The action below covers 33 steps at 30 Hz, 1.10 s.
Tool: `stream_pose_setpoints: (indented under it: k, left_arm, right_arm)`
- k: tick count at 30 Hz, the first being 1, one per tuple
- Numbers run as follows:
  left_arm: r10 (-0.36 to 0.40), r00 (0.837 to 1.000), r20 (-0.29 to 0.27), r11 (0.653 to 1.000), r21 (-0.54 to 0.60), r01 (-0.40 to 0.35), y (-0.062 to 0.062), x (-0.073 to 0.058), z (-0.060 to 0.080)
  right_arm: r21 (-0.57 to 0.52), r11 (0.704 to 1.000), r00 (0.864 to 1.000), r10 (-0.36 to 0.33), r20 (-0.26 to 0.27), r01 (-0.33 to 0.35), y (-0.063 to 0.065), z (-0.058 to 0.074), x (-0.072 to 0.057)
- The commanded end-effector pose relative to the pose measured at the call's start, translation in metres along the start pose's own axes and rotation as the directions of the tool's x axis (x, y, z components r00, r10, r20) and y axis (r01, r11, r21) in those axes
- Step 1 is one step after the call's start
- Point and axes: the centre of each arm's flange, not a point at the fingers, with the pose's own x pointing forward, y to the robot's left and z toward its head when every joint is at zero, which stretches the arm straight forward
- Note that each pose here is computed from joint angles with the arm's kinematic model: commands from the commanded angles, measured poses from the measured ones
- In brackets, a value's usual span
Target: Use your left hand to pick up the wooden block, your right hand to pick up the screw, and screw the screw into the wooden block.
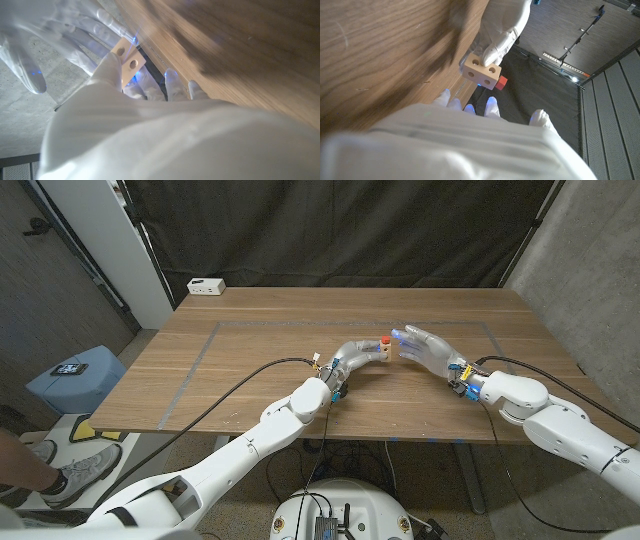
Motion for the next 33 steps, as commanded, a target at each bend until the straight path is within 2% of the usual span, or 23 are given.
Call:
stream_pose_setpoints:
  k: [1, 33]
  left_arm:
    - [0.0, 1.0, -0.001, 1.0, -0.002, 0.0, -0.0004, 0.0005, -0.0006]
    - [0.008, 1.0, -0.009, 1.0, -0.013, -0.008, 0.0011, -0.0013, -0.0017]
  right_arm:
    - [0.005, 1.0, 1.0, 0.028, 0.002, -0.028, 0.0044, -0.0005, 0.0084]
    - [-0.001, 0.999, 0.999, 0.037, -0.003, -0.037, 0.0122, 0.0031, 0.0033]
